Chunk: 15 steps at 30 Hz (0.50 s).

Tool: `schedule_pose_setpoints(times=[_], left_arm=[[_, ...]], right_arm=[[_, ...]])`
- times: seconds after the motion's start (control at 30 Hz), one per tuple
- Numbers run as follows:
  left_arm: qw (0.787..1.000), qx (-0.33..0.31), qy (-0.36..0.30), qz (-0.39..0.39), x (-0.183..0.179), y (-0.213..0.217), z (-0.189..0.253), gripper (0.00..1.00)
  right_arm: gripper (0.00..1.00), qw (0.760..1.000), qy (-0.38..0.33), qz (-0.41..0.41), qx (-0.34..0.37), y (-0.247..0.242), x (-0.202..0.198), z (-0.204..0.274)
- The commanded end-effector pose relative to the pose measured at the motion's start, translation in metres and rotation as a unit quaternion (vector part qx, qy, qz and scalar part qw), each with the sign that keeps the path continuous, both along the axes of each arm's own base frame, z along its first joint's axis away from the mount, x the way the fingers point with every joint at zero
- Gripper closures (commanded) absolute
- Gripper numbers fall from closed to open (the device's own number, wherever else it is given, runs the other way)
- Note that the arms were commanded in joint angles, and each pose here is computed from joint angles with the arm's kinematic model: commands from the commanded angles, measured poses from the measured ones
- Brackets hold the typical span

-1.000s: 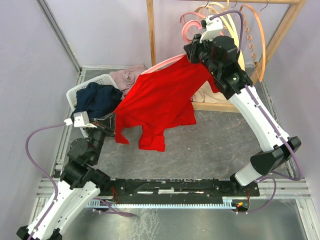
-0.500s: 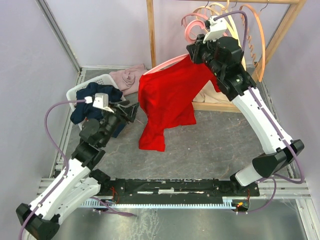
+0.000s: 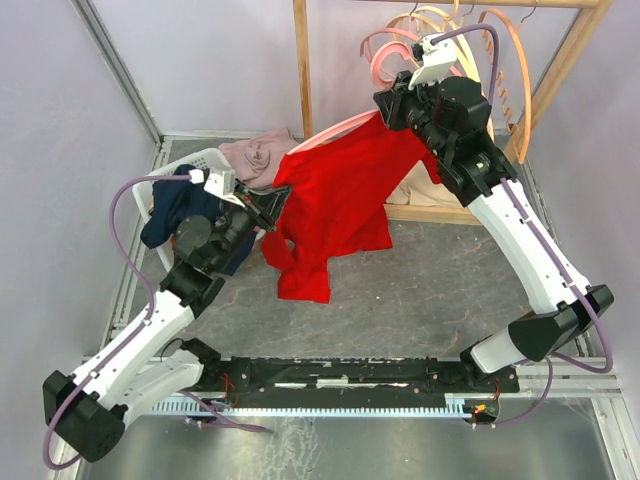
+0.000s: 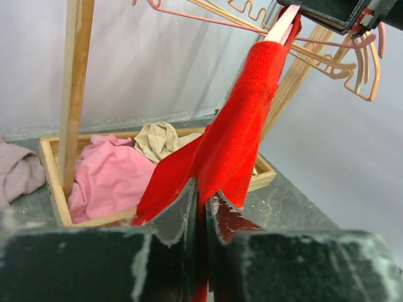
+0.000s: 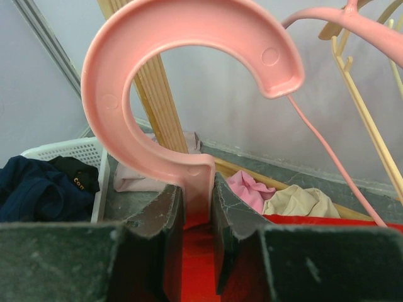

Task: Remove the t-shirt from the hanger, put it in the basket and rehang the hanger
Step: Remove the T-shirt from the clothesline.

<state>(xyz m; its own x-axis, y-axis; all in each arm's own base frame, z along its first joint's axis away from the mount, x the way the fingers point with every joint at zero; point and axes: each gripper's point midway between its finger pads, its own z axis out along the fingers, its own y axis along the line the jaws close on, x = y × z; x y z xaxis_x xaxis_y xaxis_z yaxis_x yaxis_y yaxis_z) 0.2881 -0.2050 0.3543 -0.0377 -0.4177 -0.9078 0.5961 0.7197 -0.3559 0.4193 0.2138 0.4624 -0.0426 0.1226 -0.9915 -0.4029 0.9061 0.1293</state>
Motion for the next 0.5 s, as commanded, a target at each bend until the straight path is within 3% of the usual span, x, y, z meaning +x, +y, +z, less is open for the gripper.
schedule_pose_setpoints(times=[0.0,0.17,0.47], left_arm=[[0.998,-0.025,-0.053,0.000,-0.013,0.008,0.036,0.95],[0.998,-0.029,-0.046,0.027,-0.027,0.028,0.026,0.97],[0.999,-0.023,0.016,0.044,-0.037,0.042,-0.030,0.97]], right_arm=[[0.99,0.997,-0.072,-0.011,0.027,-0.012,-0.012,0.053],[0.99,0.997,-0.070,-0.026,0.024,-0.015,-0.005,0.052],[0.99,0.996,-0.075,-0.022,0.042,-0.010,-0.001,0.060]])
